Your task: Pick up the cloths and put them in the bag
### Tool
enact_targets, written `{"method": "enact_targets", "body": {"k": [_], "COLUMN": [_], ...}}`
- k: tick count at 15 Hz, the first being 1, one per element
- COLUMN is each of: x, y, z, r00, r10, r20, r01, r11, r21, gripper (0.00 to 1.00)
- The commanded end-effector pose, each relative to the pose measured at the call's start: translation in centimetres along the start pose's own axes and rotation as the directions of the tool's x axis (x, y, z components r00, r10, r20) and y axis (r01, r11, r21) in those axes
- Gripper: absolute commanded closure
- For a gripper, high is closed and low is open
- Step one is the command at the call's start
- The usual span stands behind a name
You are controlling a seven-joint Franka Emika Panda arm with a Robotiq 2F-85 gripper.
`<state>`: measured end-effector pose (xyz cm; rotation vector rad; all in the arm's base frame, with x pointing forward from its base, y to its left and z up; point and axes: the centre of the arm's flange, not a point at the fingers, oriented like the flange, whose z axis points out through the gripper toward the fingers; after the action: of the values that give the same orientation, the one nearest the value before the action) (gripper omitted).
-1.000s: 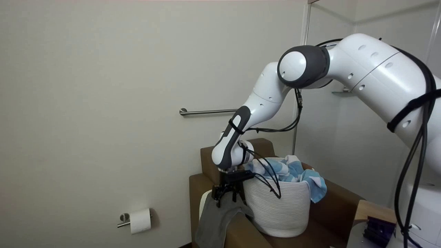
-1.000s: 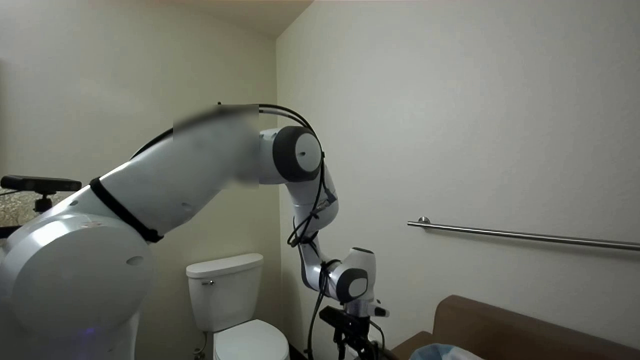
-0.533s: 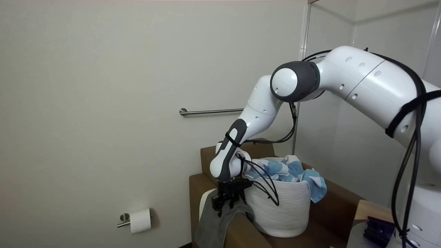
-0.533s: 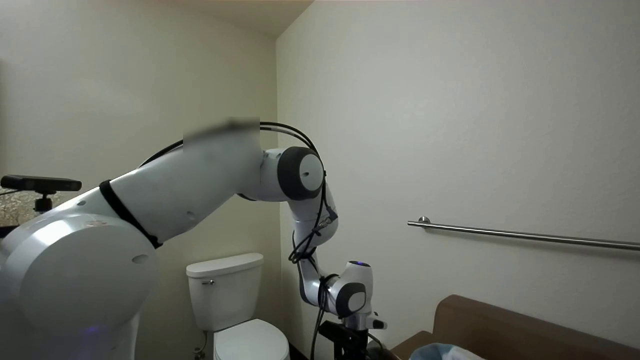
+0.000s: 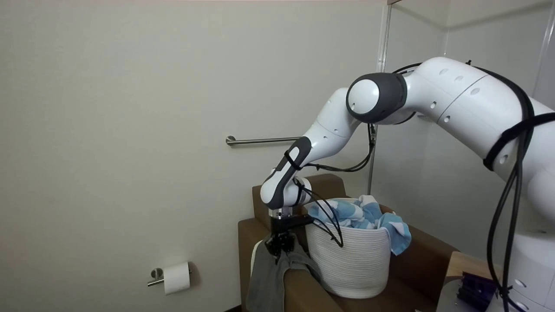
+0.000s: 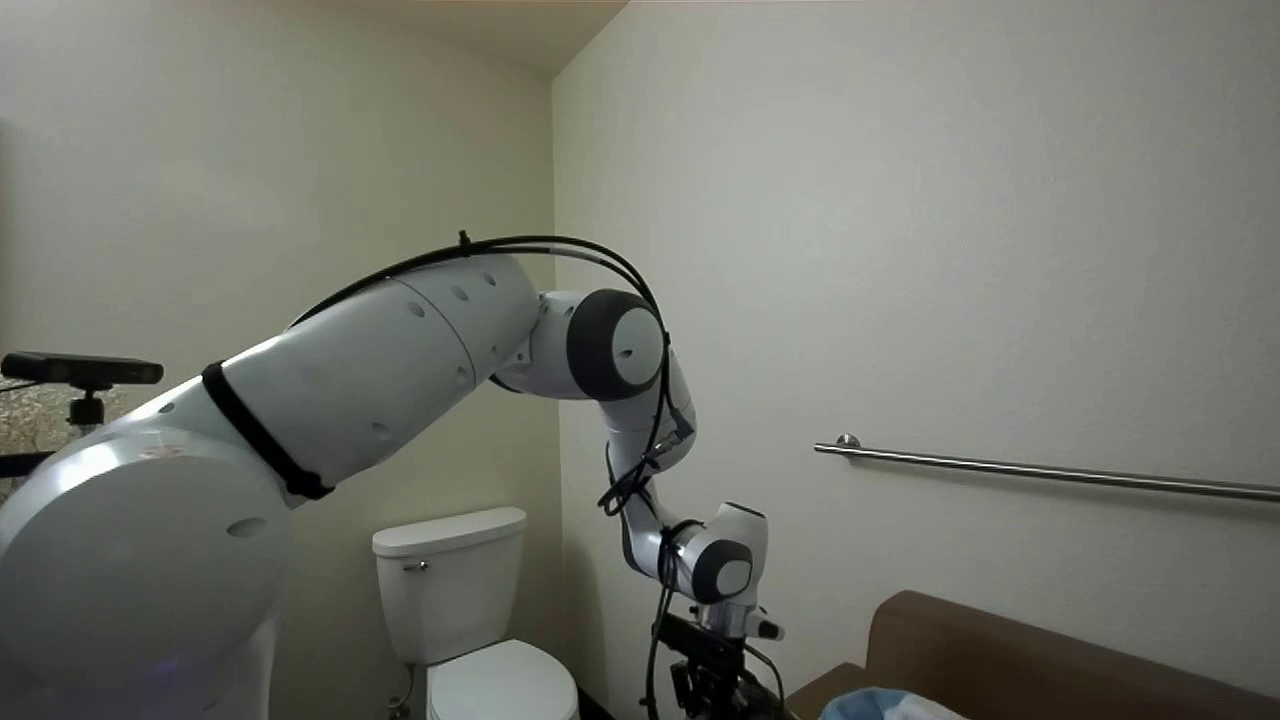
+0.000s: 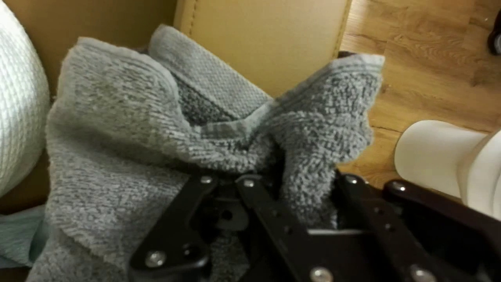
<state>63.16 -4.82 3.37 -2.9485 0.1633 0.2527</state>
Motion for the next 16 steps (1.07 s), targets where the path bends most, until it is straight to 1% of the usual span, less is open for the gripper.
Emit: {"method": "enact_targets", "body": {"k": [1, 4, 6, 8, 10, 12, 14, 16], "x": [0.3, 1.3, 1.8, 2.3, 2.5, 2.0, 0.9, -0.8], "y": [-0.2, -1.1, -2.1, -2.7, -2.3, -0.5, 3.5, 8.8], "z": [-5.6, -10.8, -15.1, -20.1, -26.1, -31.4, -35.9, -39.1], "r00": [0.997, 0.995, 0.997, 1.000, 0.994, 0.975, 0.945, 0.906], "r10": [-0.067, -0.074, -0.054, -0.007, 0.093, 0.177, 0.272, 0.368], "r20": [0.044, 0.067, 0.055, 0.019, -0.062, -0.132, -0.182, -0.208], "r01": [0.063, 0.068, 0.051, 0.006, -0.095, -0.187, -0.288, -0.390], "r11": [0.995, 0.993, 0.996, 1.000, 0.995, 0.980, 0.955, 0.918], "r21": [0.079, 0.099, 0.069, 0.028, -0.036, -0.062, -0.068, -0.076], "gripper": [0.89, 0.89, 0.89, 0.89, 0.90, 0.90, 0.90, 0.90]}}
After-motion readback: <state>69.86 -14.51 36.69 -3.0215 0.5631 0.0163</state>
